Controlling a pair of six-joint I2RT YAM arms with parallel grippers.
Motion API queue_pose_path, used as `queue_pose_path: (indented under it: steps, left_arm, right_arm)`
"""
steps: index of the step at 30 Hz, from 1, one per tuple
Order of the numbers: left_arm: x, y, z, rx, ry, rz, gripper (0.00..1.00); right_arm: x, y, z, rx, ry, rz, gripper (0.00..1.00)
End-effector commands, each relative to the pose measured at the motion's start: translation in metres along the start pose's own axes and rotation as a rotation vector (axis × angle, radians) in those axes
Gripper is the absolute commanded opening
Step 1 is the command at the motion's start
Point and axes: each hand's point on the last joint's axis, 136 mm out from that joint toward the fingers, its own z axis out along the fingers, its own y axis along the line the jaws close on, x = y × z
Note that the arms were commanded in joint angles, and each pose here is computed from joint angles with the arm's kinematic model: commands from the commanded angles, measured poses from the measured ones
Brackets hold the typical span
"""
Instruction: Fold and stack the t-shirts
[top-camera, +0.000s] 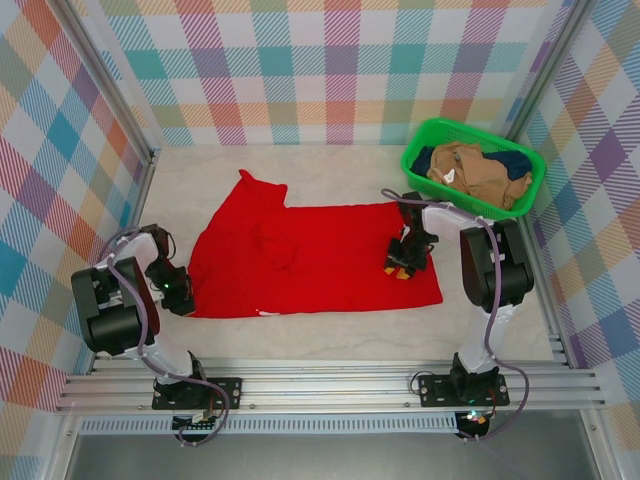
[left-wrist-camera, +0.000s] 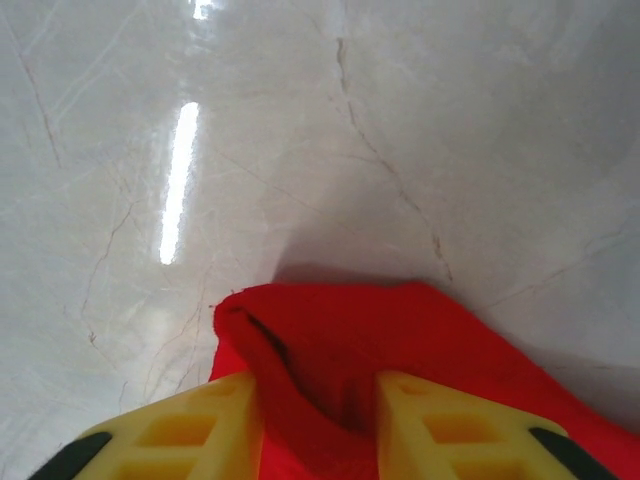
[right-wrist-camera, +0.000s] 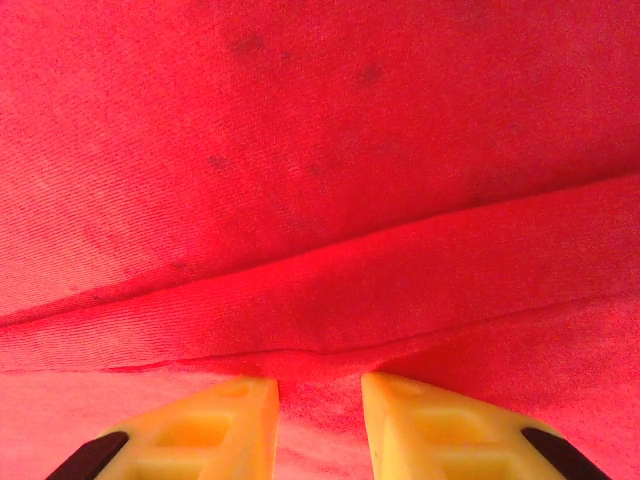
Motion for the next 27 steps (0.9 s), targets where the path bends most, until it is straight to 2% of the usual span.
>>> queue_pose_path:
  steps: [1,8,13,27]
  left_arm:
    - [-0.006,0.020,-0.009,-0.035,-0.016,-0.015,0.30]
    - [-0.003,0.030,-0.008,-0.052,0.003,0.016,0.30]
    - [-0.002,0.032,-0.003,-0.049,0.016,0.032,0.26]
    - [-0.017,0.033,-0.005,-0.039,-0.031,0.036,0.00]
  right_arm:
    - [0.000,-0.012,0.010,0.054,0.022,0.000,0.29]
    - [0.000,-0.012,0.010,0.057,0.024,-0.002,0.29]
    - [0.000,-0.012,0.009,0.055,0.021,-0.002,0.29]
    - [0.000,-0.013,0.009,0.061,0.018,0.005,0.29]
